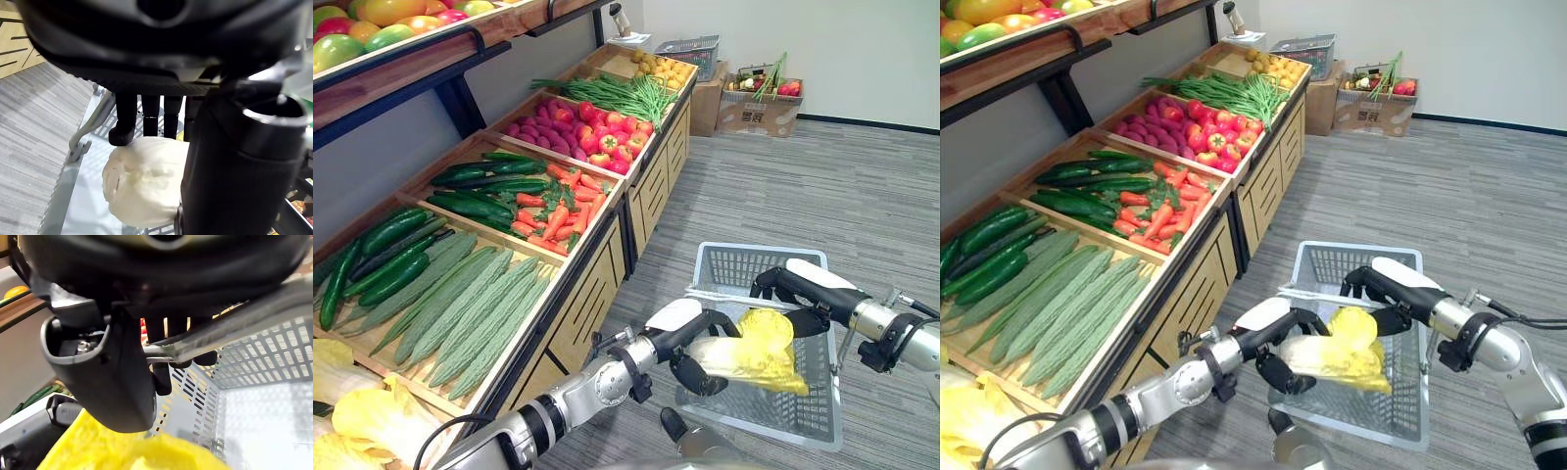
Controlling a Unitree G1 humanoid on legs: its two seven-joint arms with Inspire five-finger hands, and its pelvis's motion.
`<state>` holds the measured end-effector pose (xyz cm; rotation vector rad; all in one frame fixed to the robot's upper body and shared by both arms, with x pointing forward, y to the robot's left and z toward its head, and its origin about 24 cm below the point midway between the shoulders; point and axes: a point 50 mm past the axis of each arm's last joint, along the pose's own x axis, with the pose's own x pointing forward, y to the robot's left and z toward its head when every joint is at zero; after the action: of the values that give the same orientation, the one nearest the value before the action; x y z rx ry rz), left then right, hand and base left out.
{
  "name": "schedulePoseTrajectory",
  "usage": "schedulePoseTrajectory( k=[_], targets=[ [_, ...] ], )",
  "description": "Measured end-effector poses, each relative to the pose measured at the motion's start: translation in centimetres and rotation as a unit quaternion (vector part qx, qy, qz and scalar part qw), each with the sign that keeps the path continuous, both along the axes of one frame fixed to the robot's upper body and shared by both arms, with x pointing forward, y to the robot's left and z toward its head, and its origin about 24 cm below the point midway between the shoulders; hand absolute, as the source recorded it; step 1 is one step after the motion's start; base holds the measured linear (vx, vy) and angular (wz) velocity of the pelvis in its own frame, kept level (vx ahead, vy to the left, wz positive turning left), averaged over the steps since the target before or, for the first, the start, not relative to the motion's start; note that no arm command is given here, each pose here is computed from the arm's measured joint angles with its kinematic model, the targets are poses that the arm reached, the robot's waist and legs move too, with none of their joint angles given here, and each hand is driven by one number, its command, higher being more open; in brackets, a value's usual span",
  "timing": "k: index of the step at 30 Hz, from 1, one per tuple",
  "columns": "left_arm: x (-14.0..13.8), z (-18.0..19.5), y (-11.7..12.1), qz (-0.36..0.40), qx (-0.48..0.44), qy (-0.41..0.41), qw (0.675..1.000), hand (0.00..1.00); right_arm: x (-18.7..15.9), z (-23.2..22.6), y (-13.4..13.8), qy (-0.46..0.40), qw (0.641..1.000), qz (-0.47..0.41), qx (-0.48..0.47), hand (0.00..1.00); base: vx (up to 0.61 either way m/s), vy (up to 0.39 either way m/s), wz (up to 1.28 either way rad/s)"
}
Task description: Pick vegetable in the basket
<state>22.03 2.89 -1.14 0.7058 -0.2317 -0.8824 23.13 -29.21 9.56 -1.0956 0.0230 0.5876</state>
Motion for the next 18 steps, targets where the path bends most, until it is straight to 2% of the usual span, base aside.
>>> schedulePoseTrajectory(
  k=[18],
  targets=[
    [-0.4, -0.74, -0.62, 0.024, -0.002, 0.008, 1.0, 1.0, 0.54, 0.04, 0.93, -0.008, 1.0, 0.015, 0.015, 0.0, 0.03, -0.009, -0.02]
  ],
)
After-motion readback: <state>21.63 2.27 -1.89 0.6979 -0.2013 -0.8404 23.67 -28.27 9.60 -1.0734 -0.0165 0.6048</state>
